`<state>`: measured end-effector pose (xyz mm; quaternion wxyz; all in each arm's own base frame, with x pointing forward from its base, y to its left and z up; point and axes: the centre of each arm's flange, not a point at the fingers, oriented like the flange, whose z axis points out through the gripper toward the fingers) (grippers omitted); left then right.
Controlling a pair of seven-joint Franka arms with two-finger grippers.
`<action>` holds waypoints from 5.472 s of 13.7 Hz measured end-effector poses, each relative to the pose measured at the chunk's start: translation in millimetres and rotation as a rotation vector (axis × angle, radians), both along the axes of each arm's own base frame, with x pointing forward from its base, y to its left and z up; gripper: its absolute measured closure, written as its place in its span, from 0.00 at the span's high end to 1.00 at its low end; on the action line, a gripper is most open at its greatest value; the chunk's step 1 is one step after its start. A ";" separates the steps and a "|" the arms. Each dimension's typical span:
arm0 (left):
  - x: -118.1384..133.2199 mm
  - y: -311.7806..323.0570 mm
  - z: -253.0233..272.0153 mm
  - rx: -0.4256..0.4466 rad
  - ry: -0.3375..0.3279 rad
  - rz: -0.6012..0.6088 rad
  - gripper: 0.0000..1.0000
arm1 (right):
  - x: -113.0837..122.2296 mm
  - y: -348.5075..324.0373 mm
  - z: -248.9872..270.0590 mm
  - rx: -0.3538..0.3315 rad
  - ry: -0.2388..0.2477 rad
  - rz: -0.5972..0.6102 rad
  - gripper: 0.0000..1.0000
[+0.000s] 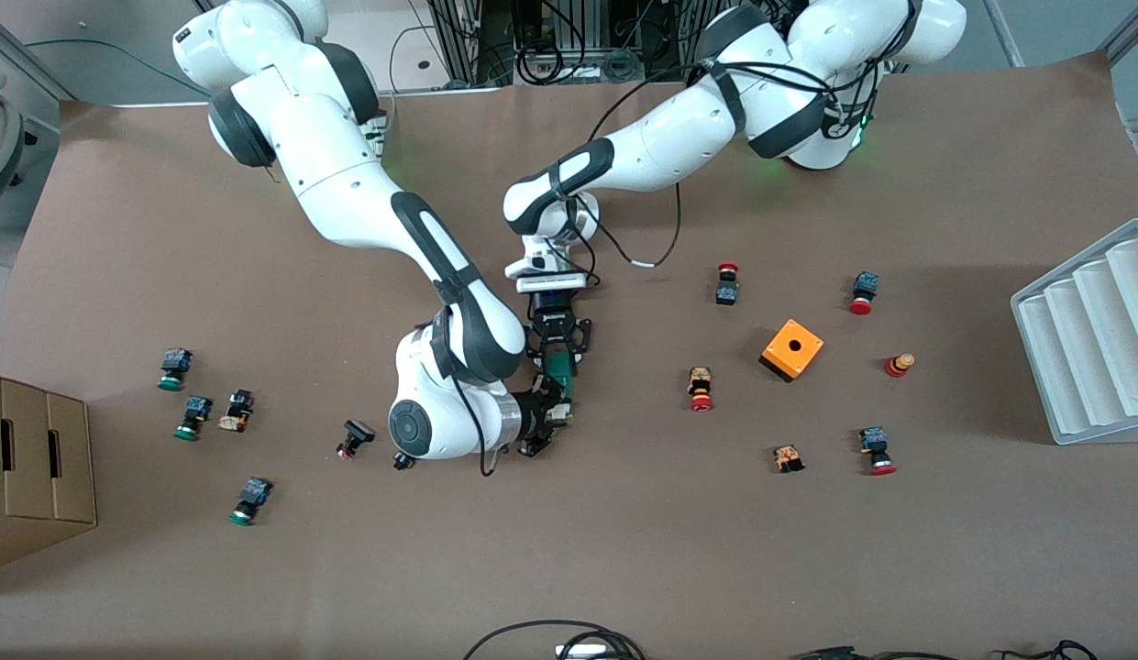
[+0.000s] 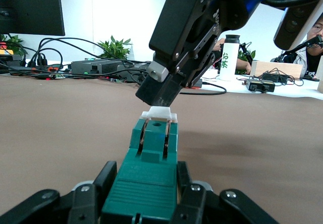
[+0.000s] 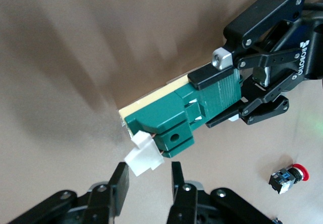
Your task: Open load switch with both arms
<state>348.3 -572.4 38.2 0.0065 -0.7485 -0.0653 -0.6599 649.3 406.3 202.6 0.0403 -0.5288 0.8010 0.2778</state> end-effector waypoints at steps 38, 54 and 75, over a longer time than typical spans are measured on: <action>-0.4 0.1 -0.2 -0.006 -0.004 0.002 0.55 | -14.5 10.3 10.0 -0.016 -0.014 0.062 0.30; -0.5 0.1 -0.2 -0.006 -0.004 0.002 0.55 | -31.9 12.8 22.4 -0.025 -0.015 0.117 0.30; -0.7 0.1 -0.5 -0.005 -0.006 0.003 0.55 | -73.0 27.6 17.5 -0.090 -0.004 0.233 0.30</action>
